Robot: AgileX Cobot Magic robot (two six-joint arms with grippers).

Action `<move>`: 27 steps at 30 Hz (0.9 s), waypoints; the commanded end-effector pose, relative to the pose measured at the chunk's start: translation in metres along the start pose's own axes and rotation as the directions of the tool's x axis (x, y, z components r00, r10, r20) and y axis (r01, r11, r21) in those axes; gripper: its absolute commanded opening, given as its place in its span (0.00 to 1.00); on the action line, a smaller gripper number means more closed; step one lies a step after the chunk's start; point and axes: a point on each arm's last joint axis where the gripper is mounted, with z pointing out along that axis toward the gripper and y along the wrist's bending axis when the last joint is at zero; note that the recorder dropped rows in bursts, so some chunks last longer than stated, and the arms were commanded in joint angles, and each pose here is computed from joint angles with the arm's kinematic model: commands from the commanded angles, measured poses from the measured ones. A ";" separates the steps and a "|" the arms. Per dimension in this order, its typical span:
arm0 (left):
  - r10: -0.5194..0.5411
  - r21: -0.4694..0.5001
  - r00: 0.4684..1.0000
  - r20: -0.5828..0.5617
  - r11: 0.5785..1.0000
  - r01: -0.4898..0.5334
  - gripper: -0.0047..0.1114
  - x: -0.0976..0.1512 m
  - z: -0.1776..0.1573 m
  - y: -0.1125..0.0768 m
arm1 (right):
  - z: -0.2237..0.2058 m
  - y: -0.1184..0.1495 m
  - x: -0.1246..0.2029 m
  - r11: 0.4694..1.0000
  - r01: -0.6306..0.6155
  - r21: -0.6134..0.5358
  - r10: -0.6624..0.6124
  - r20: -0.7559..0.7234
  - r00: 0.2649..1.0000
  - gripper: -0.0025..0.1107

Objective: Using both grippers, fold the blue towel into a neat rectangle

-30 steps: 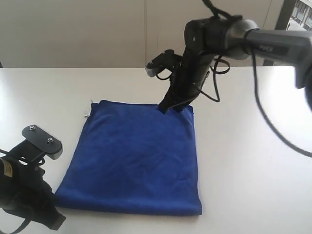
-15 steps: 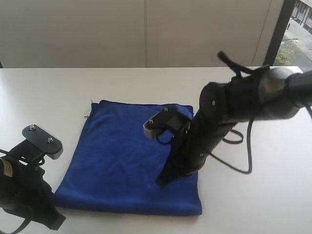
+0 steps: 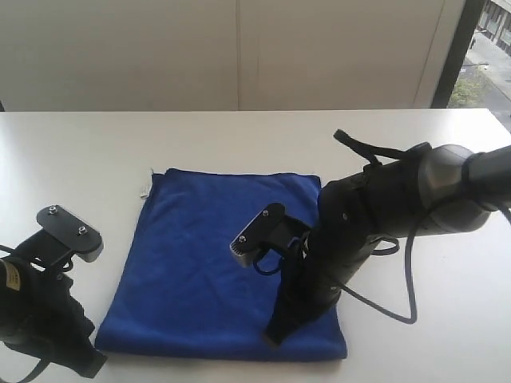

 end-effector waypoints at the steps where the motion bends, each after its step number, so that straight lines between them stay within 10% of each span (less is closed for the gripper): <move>1: 0.001 0.010 1.000 -0.013 1.000 -0.001 0.04 0.003 0.000 -0.002 | 0.009 0.003 0.029 0.998 0.044 -0.041 -0.052 -0.225 0.973 0.02; 12: 0.021 -0.004 0.999 0.047 1.000 -0.021 0.04 -0.003 -0.001 -0.001 | -0.026 -0.001 0.021 0.982 0.188 0.019 -0.184 -0.136 0.974 0.02; 18: 0.190 0.014 0.975 0.118 0.981 -0.193 0.04 -0.041 -0.028 -0.014 | -0.092 -0.001 0.005 0.974 0.200 0.106 -0.204 0.029 0.979 0.02; 27: 0.647 0.201 0.761 -0.042 0.752 -0.628 0.04 -0.067 -0.061 -0.030 | -0.128 0.012 0.033 0.948 0.317 -0.026 -0.318 -0.135 0.939 0.02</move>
